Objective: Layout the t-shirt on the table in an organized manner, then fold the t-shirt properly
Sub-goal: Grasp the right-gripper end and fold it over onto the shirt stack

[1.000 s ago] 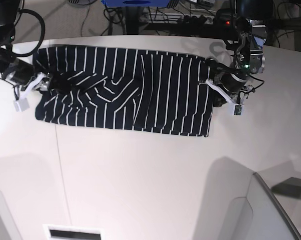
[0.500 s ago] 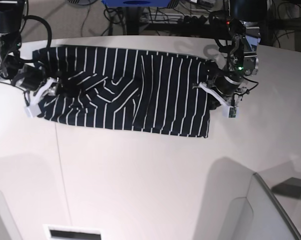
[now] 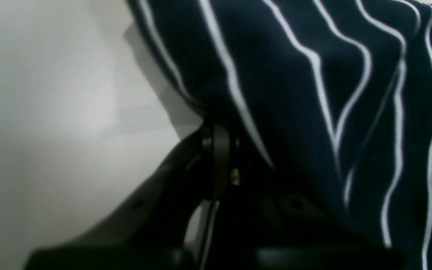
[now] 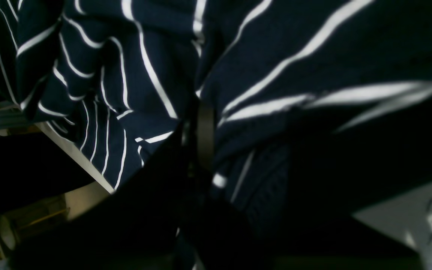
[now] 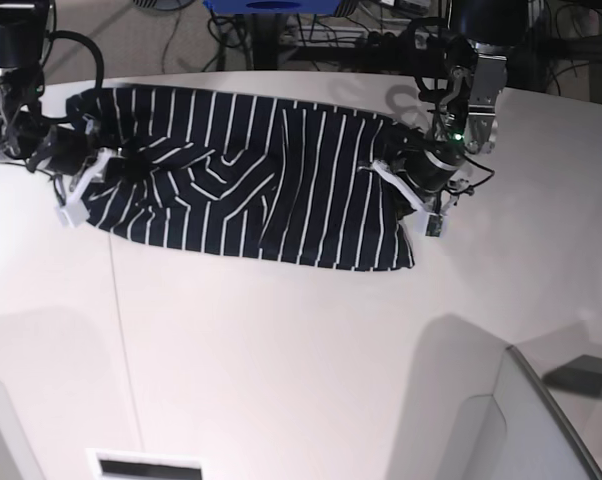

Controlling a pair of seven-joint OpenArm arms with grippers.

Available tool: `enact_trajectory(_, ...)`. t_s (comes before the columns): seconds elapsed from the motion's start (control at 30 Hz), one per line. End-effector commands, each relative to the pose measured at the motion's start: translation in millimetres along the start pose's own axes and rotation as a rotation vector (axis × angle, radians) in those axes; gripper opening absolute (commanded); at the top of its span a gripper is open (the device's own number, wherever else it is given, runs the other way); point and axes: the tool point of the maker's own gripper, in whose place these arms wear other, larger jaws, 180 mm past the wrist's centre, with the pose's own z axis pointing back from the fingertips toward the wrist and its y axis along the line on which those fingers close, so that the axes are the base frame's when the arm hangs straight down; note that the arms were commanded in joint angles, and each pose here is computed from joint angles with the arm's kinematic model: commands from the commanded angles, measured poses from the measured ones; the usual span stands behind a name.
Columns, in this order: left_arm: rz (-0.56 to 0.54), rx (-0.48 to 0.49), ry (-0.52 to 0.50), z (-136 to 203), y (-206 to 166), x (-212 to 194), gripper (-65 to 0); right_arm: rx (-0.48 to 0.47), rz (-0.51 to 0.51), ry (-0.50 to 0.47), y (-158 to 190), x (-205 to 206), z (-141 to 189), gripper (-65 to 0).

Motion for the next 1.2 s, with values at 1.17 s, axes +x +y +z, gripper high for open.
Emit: enact_trajectory(1.17, -0.061, -0.21, -0.012, -29.6, -104.6, 31.0, -65.0, -0.137, -0.023, 0.056, 144.8, 57.3, 3.5, -64.4)
